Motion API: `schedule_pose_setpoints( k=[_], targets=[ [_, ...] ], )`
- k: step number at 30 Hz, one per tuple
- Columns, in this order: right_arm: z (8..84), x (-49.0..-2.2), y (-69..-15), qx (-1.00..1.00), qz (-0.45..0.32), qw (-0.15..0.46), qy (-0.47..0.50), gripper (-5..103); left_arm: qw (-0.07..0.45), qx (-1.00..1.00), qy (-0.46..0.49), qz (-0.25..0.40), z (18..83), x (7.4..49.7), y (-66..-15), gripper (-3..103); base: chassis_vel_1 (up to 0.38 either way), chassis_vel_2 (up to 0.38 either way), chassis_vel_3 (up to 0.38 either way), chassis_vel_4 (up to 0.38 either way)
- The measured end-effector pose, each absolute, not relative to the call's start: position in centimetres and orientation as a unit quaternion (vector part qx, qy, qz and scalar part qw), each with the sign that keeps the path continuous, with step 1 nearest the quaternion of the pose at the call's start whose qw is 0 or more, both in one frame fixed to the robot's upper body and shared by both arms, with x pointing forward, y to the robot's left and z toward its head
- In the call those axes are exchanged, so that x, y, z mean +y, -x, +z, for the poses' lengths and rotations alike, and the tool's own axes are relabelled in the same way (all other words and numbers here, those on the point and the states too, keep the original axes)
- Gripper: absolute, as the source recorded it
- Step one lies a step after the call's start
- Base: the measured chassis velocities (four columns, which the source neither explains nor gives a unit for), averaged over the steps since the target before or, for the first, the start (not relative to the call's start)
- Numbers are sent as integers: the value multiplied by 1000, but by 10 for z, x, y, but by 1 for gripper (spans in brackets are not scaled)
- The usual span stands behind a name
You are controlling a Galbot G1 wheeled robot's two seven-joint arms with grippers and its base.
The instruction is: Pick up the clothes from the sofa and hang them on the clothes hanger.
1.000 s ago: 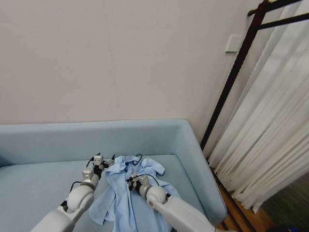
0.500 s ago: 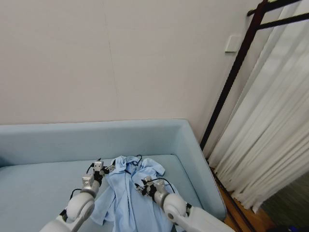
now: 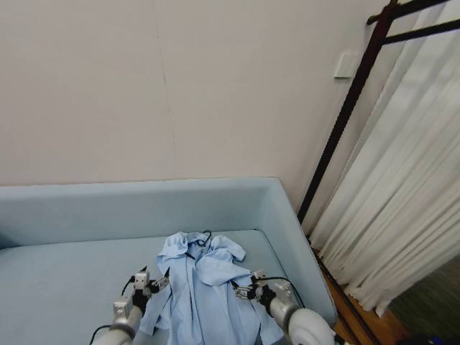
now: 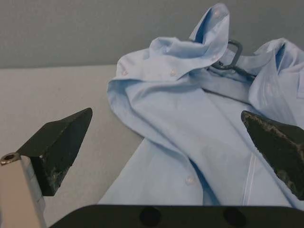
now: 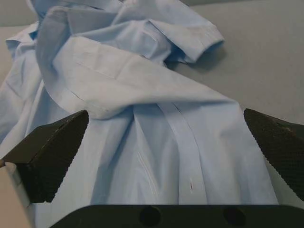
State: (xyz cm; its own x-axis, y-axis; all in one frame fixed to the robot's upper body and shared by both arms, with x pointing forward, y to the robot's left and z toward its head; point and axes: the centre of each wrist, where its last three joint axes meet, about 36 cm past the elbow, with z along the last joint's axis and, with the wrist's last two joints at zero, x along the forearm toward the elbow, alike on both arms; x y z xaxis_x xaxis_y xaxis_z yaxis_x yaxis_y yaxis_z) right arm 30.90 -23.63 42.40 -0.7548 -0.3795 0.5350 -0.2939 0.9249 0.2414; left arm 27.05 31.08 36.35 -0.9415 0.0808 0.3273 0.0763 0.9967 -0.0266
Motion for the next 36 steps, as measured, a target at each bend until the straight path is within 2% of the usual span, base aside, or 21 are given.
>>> schedule_pose_setpoints(
  k=[6, 13, 25, 28, 30, 31, 33, 34, 36],
  targets=[
    [406, -251, -293, -924, -105, 334, -152, 100, 189, -981, 14, 29, 342, 311, -251, 100, 0, 0, 0, 0],
    [373, -265, -295, -922, -91, 352, -132, 100, 226, -973, 21, 35, 309, 299, -244, 100, 0, 0, 0, 0],
    [342, -287, -299, -920, -83, 370, -100, 100, 249, -968, 17, 31, 293, 299, -239, 102, 0, 0, 0, 0],
    [330, -289, -302, -916, -93, 379, -96, 100, 254, -966, 24, 30, 290, 297, -242, 92, 0, 0, 0, 0],
    [327, -289, -303, -914, -96, 381, -96, 100, 255, -966, 26, 29, 289, 296, -243, 92, 0, 0, 0, 0],
    [324, -289, -304, -913, -100, 382, -97, 101, 257, -966, 28, 28, 287, 295, -244, 87, 0, 0, 0, 0],
    [321, -288, -306, -913, -105, 383, -98, 98, 260, -965, 29, 26, 285, 294, -247, 76, 0, 0, 0, 0],
    [321, -288, -306, -913, -105, 383, -98, 98, 260, -965, 29, 26, 285, 294, -247, 76, 0, 0, 0, 0],
    [319, -288, -307, -912, -109, 383, -96, 89, 263, -964, 32, 24, 284, 291, -250, 66, 0, 0, 0, 0]
  ],
)
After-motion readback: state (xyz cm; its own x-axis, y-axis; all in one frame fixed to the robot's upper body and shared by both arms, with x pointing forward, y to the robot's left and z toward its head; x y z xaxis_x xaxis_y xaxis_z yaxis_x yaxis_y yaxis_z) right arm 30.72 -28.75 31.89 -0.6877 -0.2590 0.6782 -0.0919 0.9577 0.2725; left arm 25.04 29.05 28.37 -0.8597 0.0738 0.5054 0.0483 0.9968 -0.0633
